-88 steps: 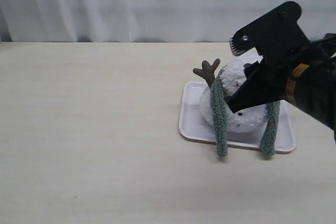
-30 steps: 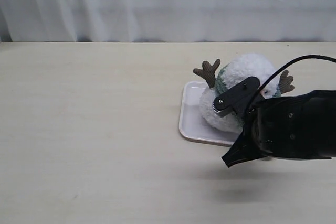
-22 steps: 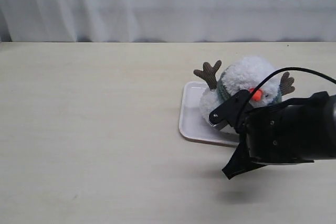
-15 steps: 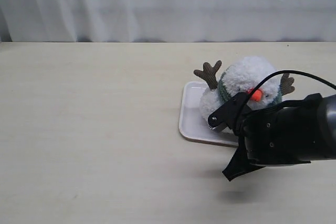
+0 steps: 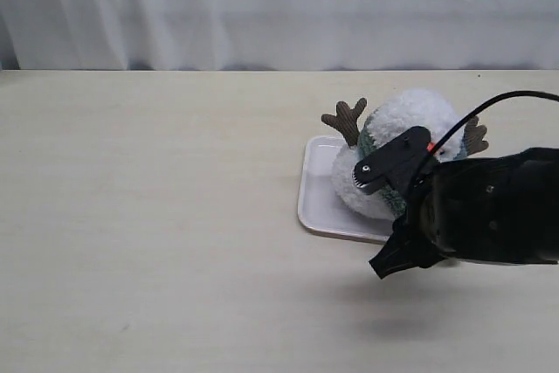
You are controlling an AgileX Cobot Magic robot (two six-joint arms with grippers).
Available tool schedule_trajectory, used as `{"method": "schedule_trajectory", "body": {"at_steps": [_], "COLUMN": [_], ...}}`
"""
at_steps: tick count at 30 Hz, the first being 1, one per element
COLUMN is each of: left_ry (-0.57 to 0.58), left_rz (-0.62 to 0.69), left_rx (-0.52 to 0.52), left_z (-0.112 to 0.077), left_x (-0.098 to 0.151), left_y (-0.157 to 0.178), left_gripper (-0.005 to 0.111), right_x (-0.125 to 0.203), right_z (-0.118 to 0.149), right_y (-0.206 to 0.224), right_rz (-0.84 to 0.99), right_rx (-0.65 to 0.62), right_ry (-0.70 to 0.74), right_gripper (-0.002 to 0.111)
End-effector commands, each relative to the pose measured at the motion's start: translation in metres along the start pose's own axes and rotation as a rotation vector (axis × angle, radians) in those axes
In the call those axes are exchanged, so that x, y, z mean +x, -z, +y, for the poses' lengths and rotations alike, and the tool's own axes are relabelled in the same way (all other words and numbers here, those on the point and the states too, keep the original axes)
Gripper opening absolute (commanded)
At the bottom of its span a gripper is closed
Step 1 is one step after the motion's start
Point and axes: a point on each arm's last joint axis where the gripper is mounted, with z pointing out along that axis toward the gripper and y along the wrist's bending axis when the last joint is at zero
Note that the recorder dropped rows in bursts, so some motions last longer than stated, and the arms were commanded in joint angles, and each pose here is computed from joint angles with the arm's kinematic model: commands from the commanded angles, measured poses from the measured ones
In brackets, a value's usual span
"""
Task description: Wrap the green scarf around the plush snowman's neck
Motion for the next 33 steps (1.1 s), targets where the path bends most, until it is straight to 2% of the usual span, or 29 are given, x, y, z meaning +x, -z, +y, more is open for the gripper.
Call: {"method": "schedule_trajectory", "body": {"at_steps": [1,10,19,33], "left_ry": [0.007,0.007,0.007,0.007], "left_rz": [-0.013,-0.013,-0.013,-0.013], "left_rx": [0.009,0.009,0.009,0.009], "left_z": [-0.001,-0.001,-0.001,-0.001], "left_x": [-0.001,-0.001,-0.001,-0.001], "left_y": [0.0,0.0,0.0,0.0], "left_gripper": [0.0,0.0,0.0,0.0], "right_x": [-0.001,0.006,0.025,0.087], "right_z": [-0.011,-0.032,-0.067,-0.12], "right_y": [0.023,0.071,0.129,0.21], "right_rz": [-0.035,-0.114,-0.301,-0.701], "right_rx": [-0.052,-0.18,-0.253,-0.386], "right_ry": [-0.049,-0.142,-0.264,-0.467], "right_gripper": [0.049,0.049,0.049,0.049]}}
